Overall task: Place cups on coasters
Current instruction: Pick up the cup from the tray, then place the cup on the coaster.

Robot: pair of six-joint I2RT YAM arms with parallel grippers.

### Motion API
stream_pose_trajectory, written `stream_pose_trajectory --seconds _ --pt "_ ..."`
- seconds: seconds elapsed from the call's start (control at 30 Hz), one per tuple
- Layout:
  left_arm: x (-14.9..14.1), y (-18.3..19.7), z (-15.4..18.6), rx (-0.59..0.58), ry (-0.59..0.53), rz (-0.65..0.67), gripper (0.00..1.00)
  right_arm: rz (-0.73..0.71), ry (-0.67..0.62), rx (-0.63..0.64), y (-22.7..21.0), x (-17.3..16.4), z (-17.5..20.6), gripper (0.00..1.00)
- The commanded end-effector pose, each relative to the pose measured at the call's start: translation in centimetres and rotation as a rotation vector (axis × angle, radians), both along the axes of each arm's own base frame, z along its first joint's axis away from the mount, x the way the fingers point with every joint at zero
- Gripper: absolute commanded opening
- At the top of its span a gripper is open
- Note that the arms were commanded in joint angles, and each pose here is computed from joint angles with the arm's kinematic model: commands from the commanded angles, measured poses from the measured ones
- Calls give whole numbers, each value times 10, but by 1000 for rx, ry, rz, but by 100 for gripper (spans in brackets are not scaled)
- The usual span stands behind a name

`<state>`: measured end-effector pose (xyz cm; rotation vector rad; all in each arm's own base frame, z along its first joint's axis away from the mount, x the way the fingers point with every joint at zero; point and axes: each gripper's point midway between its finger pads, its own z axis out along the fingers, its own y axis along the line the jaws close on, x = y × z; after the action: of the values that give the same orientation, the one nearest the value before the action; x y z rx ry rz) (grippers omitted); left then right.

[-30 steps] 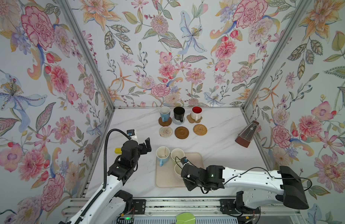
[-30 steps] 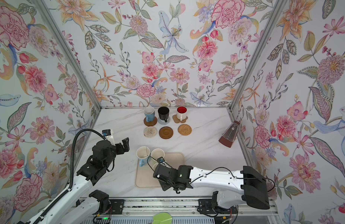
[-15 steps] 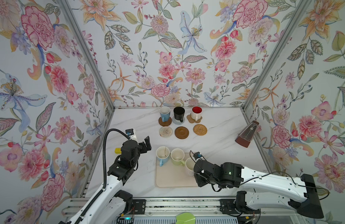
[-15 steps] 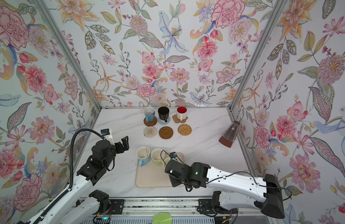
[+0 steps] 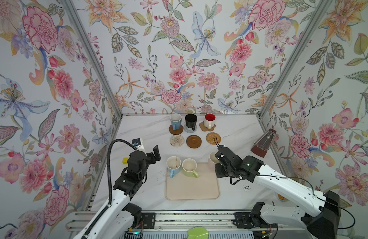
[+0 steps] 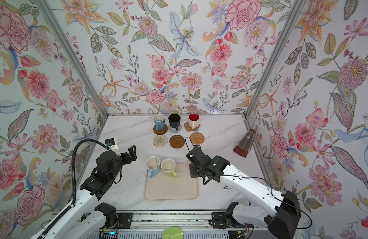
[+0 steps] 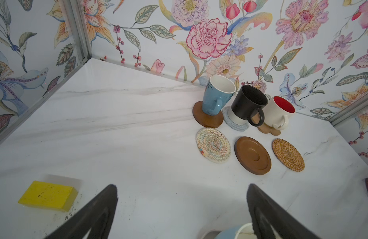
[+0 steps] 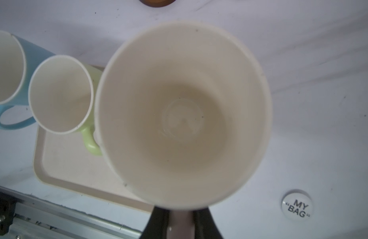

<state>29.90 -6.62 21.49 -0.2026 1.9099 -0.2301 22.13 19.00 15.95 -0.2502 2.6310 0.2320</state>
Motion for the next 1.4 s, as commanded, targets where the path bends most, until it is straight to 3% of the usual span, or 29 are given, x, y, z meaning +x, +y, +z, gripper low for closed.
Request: stream_pose_trajectory --seconds 0.0,0.27,0.6,0.9,1.37 --pt "-4 5 -11 7 25 27 99 16 -111 22 8 43 18 0" --pt "-4 4 -16 -26 32 32 99 -41 -208 19 1 136 22 0" --pt "-6 4 -17 -85 27 47 99 -116 -311 -5 -23 202 16 0" --pt "-9 6 -14 -98 33 59 99 -98 -297 -16 -20 235 5 0" --pt "-6 5 -16 -108 45 68 99 -102 -259 -24 -27 246 -14 0"
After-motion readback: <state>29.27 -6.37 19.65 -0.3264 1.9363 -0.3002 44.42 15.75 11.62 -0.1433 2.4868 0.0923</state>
